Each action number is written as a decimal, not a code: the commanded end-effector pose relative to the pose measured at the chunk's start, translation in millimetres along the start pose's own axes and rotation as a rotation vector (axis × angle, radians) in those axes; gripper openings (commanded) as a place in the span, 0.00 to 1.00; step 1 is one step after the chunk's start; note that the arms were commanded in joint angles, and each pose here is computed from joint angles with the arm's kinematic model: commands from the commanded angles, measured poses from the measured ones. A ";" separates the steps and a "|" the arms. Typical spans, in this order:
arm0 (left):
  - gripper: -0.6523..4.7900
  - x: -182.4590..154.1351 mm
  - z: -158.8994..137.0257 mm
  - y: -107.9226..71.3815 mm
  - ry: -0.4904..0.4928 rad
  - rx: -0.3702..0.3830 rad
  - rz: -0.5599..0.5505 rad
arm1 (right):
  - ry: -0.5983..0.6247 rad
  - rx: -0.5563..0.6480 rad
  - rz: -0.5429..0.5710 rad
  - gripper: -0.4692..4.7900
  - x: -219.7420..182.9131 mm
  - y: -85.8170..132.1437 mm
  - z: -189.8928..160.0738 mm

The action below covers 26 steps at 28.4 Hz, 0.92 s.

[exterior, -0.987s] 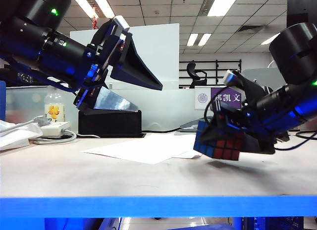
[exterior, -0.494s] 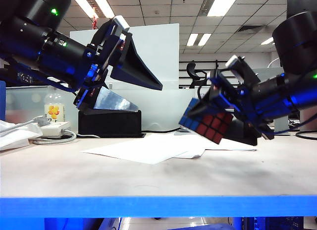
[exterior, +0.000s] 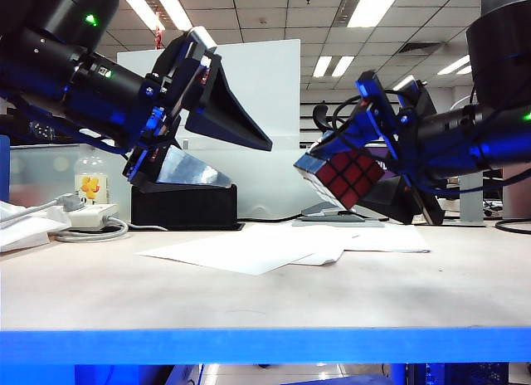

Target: Rotate the Rubik's Cube so that the bottom side is facing up.

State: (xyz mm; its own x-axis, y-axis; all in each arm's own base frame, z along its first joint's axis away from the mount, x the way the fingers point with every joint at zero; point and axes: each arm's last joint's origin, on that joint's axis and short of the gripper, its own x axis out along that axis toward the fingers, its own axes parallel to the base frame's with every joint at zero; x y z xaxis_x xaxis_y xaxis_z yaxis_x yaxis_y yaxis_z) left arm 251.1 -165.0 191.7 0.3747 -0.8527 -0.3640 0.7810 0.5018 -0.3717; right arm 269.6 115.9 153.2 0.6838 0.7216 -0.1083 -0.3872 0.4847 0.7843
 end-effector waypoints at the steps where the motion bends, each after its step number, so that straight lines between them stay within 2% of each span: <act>1: 0.92 -1.1 2.9 -1.2 -0.015 0.004 -0.003 | -0.041 0.074 0.059 0.37 -0.2 7.1 5.9; 18: 0.92 -1.1 1.8 -1.0 -0.005 -0.040 -0.002 | -0.075 0.467 0.145 0.38 -1.1 14.0 11.6; 21: 0.92 -1.0 0.9 -0.9 0.003 -0.045 0.000 | -0.068 0.546 0.148 0.44 -1.0 13.6 11.3; 26: 0.92 -1.1 0.1 -0.8 0.011 -0.050 0.001 | -0.058 0.638 0.168 0.44 -1.2 14.2 11.4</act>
State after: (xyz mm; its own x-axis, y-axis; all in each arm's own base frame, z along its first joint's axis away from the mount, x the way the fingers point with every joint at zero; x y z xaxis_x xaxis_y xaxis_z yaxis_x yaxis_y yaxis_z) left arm 250.2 -164.6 189.6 0.3663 -0.8481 -0.3828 0.7496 0.5127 -0.4187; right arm 270.3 116.0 164.8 0.6925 0.7213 0.0150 -0.0392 0.0169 0.9991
